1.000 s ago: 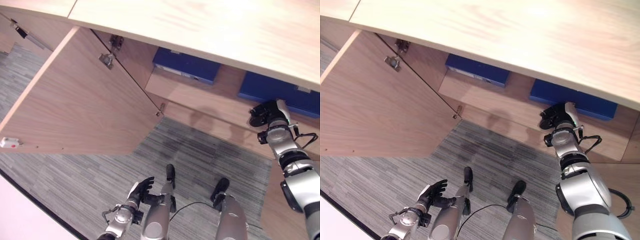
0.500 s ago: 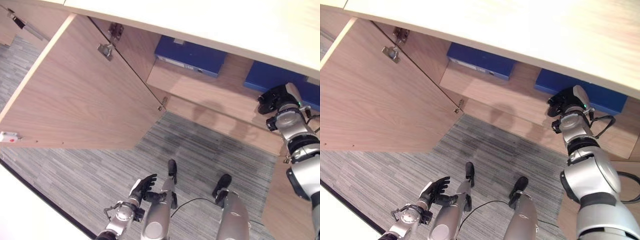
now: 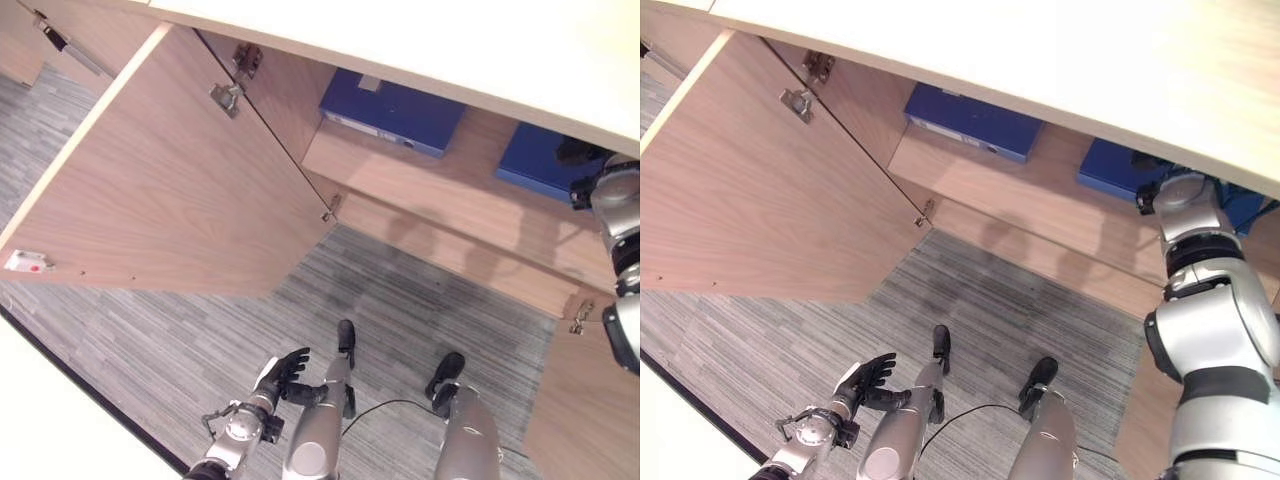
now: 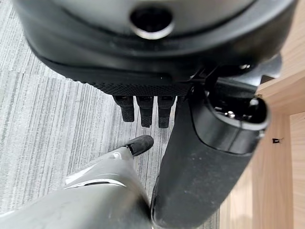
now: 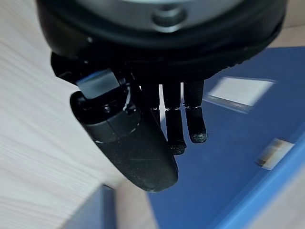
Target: Put the empty folder in the office cabinet
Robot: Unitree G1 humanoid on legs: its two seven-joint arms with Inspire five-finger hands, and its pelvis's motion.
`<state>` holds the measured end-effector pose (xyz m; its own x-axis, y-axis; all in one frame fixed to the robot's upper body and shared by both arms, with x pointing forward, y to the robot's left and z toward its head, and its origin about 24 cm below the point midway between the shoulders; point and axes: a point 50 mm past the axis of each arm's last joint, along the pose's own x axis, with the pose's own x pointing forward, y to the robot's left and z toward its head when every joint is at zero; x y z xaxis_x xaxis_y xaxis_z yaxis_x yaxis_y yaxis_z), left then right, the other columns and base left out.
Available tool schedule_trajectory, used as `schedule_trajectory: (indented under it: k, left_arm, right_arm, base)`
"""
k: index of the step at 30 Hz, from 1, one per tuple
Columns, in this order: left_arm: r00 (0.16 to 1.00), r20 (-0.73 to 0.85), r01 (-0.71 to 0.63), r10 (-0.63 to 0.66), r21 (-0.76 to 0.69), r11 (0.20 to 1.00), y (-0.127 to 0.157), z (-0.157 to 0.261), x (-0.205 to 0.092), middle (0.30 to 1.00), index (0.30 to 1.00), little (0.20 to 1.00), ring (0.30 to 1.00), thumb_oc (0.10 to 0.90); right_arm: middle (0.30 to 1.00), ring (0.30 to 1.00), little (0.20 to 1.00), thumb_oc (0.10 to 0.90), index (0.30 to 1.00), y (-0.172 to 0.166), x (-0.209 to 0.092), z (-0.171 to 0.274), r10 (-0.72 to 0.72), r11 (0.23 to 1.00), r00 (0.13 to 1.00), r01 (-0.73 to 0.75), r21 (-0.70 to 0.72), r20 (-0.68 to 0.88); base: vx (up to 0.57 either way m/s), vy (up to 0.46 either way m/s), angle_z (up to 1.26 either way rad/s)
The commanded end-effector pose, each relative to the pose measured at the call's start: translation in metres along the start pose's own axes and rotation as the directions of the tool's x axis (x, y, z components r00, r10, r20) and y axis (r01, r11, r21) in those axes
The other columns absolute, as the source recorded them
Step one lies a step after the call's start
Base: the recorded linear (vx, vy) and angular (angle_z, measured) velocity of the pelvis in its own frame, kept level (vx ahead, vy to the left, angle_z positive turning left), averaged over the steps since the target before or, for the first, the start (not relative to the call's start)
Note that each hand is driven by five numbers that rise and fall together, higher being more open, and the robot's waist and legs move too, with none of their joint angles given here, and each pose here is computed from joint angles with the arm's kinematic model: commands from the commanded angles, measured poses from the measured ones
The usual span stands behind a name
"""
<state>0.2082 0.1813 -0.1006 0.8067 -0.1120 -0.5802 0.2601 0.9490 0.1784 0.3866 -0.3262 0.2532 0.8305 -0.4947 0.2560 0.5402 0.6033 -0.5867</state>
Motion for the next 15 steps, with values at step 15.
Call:
schedule_trajectory:
  k: [15]
  left_arm:
    - [0.999,-0.038,-0.038,0.035,-0.065,0.997,-0.012,0.0,0.007,0.9,0.9,0.9,0.9,0.8]
  right_arm:
    - [0.9,0.9,0.9,0.8,0.9,0.135,-0.155,-0.092,0.432,0.803,0.896,-0.435,0.408,0.104]
  base:
    - [0.04,0.032,-0.08]
